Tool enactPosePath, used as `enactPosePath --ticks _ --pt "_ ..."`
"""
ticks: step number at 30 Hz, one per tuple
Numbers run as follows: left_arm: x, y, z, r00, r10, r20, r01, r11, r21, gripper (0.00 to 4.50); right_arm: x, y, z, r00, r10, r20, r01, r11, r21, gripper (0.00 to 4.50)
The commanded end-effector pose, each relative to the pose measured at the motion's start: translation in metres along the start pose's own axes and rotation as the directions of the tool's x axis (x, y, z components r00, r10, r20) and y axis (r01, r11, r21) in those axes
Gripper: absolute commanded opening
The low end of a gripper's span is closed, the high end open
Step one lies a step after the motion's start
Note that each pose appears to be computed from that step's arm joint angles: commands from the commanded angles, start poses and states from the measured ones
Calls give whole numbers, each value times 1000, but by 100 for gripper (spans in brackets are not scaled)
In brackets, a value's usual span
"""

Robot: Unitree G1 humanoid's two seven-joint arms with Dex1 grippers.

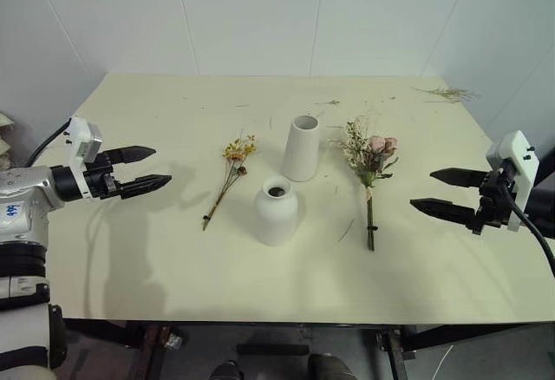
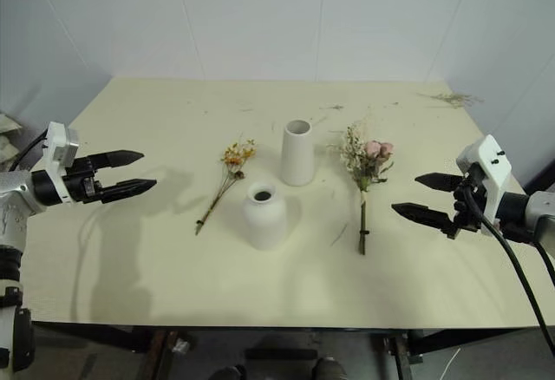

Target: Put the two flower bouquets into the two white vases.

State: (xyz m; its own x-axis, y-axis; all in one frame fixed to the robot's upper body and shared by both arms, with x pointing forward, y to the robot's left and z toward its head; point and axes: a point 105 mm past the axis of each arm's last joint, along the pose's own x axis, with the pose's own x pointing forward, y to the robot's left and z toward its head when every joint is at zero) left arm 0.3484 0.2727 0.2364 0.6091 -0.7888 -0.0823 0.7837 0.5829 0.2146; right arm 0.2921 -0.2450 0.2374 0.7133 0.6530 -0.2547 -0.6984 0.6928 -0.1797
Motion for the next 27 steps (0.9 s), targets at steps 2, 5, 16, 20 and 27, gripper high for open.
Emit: enactPosePath --ticks 2,5,16,20,27 --pt "-1 2 9 999 7 34 -9 999 42 443 -4 0 19 997 -32 77 34 999 -35 450" --pt "0 2 6 999 4 45 -6 999 34 443 -4 0 21 995 -45 89 48 998 -34 450" --pt "18 -12 25 973 -119 199 109 992 60 443 11 -11 2 964 -251 -89 252 968 3 450" --pt "17 -16 26 967 -145 212 140 989 38 443 27 -15 -10 936 -311 -163 322 946 48 450" --pt "19 -32 29 942 -230 245 233 972 18 443 78 -21 -16 902 -337 -271 401 886 233 450"
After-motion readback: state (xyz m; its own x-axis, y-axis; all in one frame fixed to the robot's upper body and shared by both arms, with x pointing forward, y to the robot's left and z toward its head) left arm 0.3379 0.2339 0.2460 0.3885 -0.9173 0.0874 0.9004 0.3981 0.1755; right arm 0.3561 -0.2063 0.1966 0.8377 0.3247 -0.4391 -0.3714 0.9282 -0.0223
